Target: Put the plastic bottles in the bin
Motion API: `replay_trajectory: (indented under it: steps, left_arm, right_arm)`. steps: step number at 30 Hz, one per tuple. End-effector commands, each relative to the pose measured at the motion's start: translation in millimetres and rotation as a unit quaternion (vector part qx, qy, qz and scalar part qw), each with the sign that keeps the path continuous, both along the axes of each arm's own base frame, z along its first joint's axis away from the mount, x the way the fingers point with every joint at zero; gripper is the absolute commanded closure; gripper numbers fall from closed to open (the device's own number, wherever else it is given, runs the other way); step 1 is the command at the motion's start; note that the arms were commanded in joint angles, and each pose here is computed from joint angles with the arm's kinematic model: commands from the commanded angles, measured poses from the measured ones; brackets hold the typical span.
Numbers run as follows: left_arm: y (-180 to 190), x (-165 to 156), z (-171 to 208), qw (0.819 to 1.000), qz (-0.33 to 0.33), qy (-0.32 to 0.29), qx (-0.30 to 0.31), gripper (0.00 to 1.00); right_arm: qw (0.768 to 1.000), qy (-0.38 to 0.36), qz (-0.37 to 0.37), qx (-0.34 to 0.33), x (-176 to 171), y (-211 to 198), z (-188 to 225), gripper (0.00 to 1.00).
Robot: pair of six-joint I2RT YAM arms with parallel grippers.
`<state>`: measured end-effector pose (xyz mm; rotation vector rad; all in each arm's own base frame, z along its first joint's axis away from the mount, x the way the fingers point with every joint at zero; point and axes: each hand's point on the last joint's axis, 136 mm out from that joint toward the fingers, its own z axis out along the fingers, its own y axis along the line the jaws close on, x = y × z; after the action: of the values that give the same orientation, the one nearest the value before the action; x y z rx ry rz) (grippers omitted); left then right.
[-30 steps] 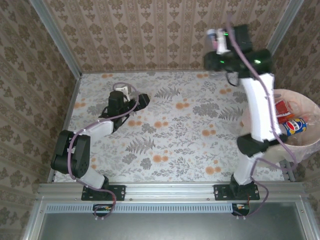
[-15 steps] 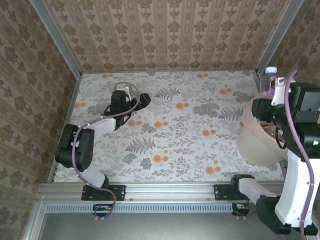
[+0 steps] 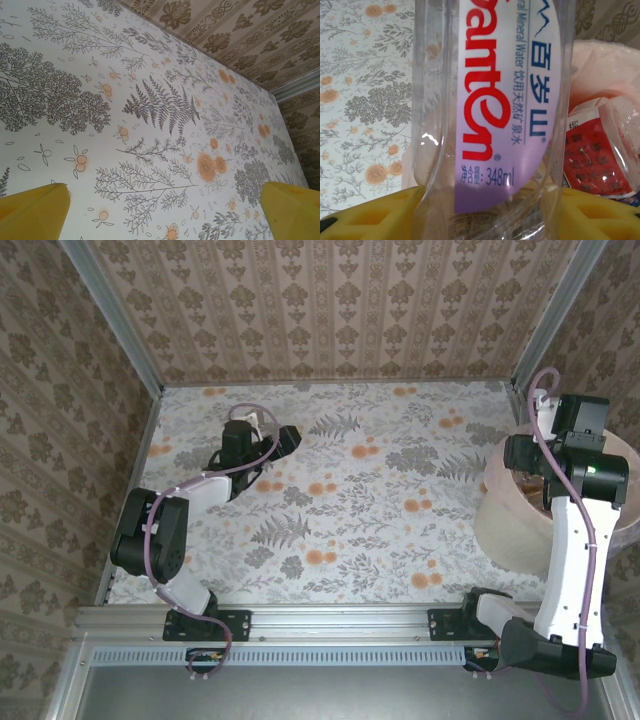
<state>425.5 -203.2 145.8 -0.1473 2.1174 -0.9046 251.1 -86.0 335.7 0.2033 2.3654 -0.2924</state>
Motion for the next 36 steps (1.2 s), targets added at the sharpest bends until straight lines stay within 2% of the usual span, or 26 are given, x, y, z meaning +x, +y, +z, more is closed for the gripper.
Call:
replay_trajectory:
  steps: [1, 5, 6, 8, 10, 13, 16, 18, 22, 24, 26, 29, 31, 34, 36]
  left_arm:
    - [3, 2, 13, 1.000, 0.007, -0.018, 0.002, 0.00]
    - [4, 3, 15, 1.000, 0.009, -0.019, 0.002, 0.00]
    - [4, 3, 14, 1.000, 0.010, -0.019, 0.003, 0.00]
    - [5, 4, 15, 1.000, 0.013, -0.021, 0.004, 0.00]
    - [7, 5, 16, 1.000, 0.016, -0.021, 0.005, 0.00]
    - [12, 4, 20, 0.999, 0.025, -0.026, 0.008, 0.00]
    - [22, 3, 25, 0.998, 0.044, -0.031, 0.020, 0.00]
    - [34, 2, 30, 0.997, 0.063, -0.037, 0.034, 0.00]
    - [68, -2, 47, 0.988, 0.120, -0.054, 0.075, 0.00]
    - [94, -8, 57, 0.979, 0.162, -0.060, 0.110, 0.00]
    - [122, -15, 67, 0.966, 0.204, -0.065, 0.146, 0.00]
    - [166, -29, 81, 0.938, 0.272, -0.071, 0.202, 0.00]
    - [196, -40, 84, 0.915, 0.318, -0.068, 0.240, 0.00]
    - [238, -56, 80, 0.877, 0.376, -0.060, 0.293, 0.00]
    - [263, -63, 68, 0.861, 0.397, -0.035, 0.314, 0.00]
  right_arm:
    - [0.999, -0.009, 0.020, -0.030, -1, -2, 5, 0.35]
    - [0.998, 0.002, -0.048, -0.051, -21, -19, 8, 0.21]
    - [0.997, -0.006, -0.056, -0.050, -24, -19, 12, 0.15]
    - [0.996, -0.031, -0.071, -0.045, -28, -19, 22, 0.12]
    - [0.994, -0.059, -0.083, -0.034, -27, -18, 34, 0.01]
    - [0.991, -0.111, -0.075, -0.007, -17, -6, 53, 0.00]
    - [0.982, -0.182, 0.004, 0.047, 6, 33, 72, 0.00]
    - [0.965, -0.233, 0.082, 0.094, 24, 72, 84, 0.00]
    - [0.924, -0.274, 0.223, 0.146, 53, 141, 86, 0.00]
    - [0.907, -0.277, 0.281, 0.146, 69, 171, 75, 0.00]
    - [0.902, -0.267, 0.306, 0.144, 81, 188, 58, 0.00]
    - [0.901, -0.270, 0.304, 0.152, 106, 196, 25, 0.00]
    - [0.907, -0.261, 0.291, 0.158, 119, 196, -7, 0.00]
    - [0.923, -0.206, 0.283, 0.161, 133, 197, -69, 0.00]
    - [0.934, -0.178, 0.270, 0.152, 139, 192, -108, 0.00]
